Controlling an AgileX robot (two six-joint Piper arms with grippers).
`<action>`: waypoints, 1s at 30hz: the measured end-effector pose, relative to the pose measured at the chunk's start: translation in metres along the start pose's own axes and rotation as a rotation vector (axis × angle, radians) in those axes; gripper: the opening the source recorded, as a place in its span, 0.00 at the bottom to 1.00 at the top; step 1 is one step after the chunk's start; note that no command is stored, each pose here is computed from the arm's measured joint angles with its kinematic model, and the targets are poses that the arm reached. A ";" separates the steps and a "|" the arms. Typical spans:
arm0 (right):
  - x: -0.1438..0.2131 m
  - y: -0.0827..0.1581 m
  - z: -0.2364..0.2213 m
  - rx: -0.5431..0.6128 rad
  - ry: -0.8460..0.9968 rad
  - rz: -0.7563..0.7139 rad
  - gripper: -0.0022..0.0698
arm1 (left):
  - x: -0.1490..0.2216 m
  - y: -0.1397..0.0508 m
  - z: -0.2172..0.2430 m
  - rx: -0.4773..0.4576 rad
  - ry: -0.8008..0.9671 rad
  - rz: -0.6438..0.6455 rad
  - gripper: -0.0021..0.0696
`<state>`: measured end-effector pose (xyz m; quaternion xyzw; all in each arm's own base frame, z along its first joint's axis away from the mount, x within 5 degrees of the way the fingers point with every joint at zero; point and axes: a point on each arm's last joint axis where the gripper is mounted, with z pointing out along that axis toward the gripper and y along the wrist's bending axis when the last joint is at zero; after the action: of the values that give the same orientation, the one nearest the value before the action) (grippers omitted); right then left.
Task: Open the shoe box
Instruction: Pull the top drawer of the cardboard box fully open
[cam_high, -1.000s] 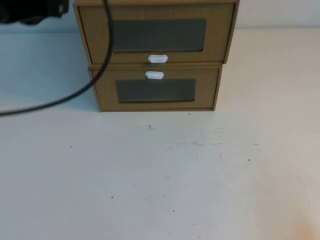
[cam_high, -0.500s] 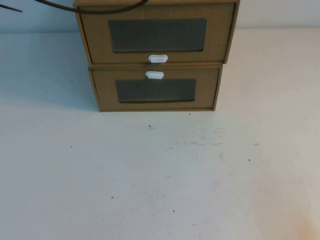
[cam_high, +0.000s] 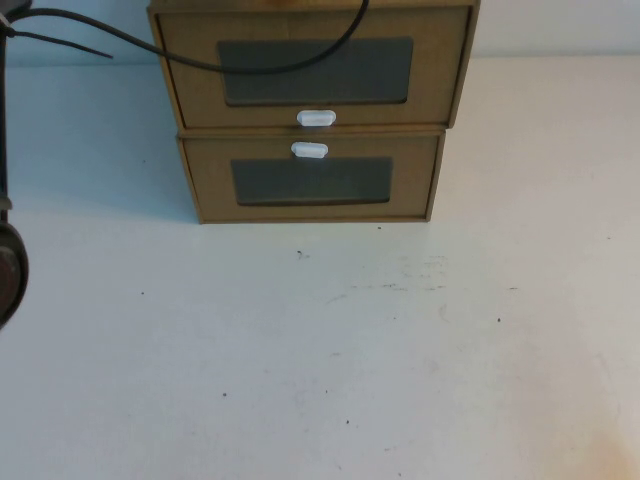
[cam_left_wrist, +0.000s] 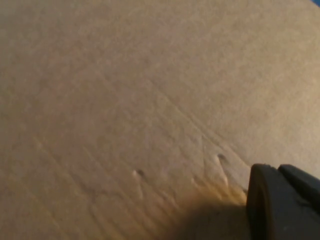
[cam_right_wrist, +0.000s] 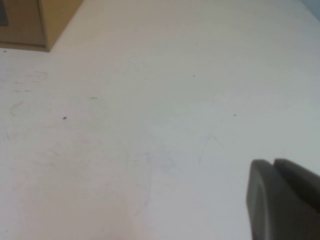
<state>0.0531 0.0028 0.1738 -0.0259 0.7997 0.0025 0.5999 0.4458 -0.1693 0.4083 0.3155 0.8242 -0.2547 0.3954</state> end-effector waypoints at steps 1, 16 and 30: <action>0.000 0.000 0.000 0.000 0.000 0.000 0.01 | 0.000 -0.001 0.001 0.005 -0.001 0.001 0.02; 0.000 0.000 0.000 0.000 0.000 0.000 0.01 | -0.001 0.000 0.002 0.006 -0.010 0.005 0.02; -0.012 0.000 -0.001 -0.004 -0.137 0.058 0.01 | -0.001 -0.002 0.002 0.021 -0.017 0.002 0.02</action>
<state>0.0557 0.0032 0.1860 -0.0036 0.7572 0.0230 0.6527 0.4462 -0.1722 0.4086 0.3183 0.8178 -0.2654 0.3994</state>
